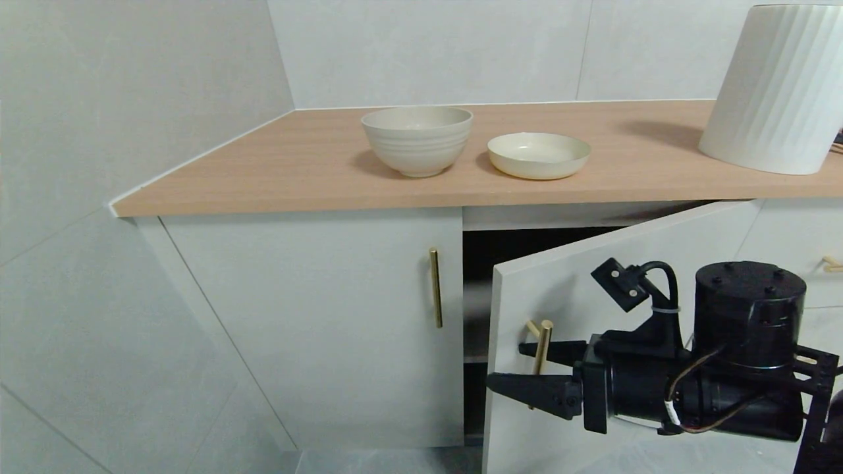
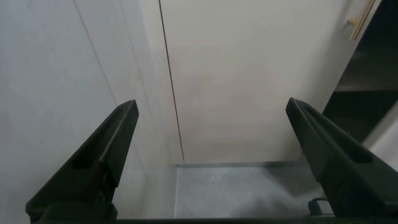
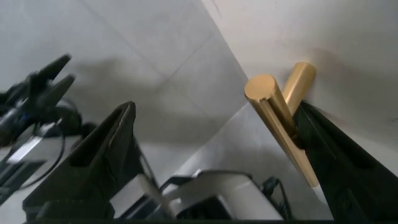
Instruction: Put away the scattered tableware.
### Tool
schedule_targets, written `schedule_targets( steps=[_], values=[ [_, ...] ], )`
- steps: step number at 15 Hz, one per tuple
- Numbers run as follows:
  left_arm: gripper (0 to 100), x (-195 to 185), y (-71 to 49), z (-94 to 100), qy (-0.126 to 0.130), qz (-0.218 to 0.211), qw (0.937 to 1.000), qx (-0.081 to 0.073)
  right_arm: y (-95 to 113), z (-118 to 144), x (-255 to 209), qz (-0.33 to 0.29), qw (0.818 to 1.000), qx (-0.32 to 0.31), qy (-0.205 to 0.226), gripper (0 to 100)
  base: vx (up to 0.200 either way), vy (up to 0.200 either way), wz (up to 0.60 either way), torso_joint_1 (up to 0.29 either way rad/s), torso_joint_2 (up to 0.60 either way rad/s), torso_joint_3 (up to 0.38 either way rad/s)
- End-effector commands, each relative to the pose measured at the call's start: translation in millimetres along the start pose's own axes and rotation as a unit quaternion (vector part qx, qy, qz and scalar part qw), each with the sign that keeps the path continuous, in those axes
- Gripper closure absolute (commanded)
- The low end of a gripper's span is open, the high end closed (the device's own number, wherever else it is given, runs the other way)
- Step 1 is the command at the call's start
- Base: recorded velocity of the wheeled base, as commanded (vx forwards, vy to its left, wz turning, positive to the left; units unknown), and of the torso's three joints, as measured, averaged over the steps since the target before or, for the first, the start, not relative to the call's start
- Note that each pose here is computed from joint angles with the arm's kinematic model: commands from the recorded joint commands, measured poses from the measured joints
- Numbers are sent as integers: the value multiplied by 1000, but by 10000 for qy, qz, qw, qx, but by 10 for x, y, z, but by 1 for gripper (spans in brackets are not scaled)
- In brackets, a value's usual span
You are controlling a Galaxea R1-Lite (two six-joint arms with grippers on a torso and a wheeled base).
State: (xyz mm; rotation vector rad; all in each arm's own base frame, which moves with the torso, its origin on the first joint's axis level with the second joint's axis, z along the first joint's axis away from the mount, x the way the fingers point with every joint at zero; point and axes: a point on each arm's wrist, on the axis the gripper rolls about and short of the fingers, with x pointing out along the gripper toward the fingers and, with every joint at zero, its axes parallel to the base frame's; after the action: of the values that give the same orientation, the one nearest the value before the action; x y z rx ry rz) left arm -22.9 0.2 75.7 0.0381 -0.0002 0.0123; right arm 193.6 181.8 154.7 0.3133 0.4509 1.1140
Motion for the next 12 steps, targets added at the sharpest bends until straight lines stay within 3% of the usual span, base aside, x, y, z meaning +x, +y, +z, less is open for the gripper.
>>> schedule_targets(
  steps=[1, 2, 4, 5, 6, 7, 8, 9, 10, 12],
  values=[
    [0, -8, 1, 31, -67, 3, 10000, 47, 66, 35, -74, 90, 9999, -75, -116, 0, 0, 0, 0, 0, 0, 0],
    [0, -76, 4, 230, -348, -118, 9993, -13, 66, 15, -91, 65, 9999, -69, -96, 0, 0, 0, 0, 0, 0, 0],
    [0, -132, -2, 460, -339, -603, 9976, -47, 71, 14, -102, 61, 9999, -72, -106, 0, 0, 0, 0, 0, 0, 0],
    [0, -112, -10, 706, -41, -1079, 9941, -52, 73, 17, -105, 56, 9999, -76, -115, 0, 0, 0, 0, 0, 0, 0],
    [0, -75, -12, 796, 94, -1167, 9931, -64, 73, 17, -105, 56, 9999, -76, -115, 0, 0, 0, 0, 0, 0, 0],
    [0, 118, -14, 1120, 402, -1383, 9895, -71, 64, 1, -98, 51, 9999, -59, -80, 0, 0, 0, 0, 0, 0, 0],
    [0, 248, -15, 1267, 566, -1471, 9875, -95, 58, -8, -94, 50, 10000, -56, -58, 0, 0, 0, 0, 0, 0, 0],
    [0, 522, -21, 1455, 932, -1600, 9826, -151, 59, -12, -89, 54, 10000, -54, -48, 0, 0, 0, 0, 0, 0, 0],
    [0, 657, -25, 1501, 1126, -1657, 9796, -183, 56, -11, -91, 54, 10000, -53, -49, 0, 0, 0, 0, 0, 0, 0],
    [0, 1279, -66, 1642, 1761, -2012, 9630, -347, 56, -16, -96, 45, 10000, -49, -45, 0, 0, 0, 0, 0, 0, 0]
  ],
)
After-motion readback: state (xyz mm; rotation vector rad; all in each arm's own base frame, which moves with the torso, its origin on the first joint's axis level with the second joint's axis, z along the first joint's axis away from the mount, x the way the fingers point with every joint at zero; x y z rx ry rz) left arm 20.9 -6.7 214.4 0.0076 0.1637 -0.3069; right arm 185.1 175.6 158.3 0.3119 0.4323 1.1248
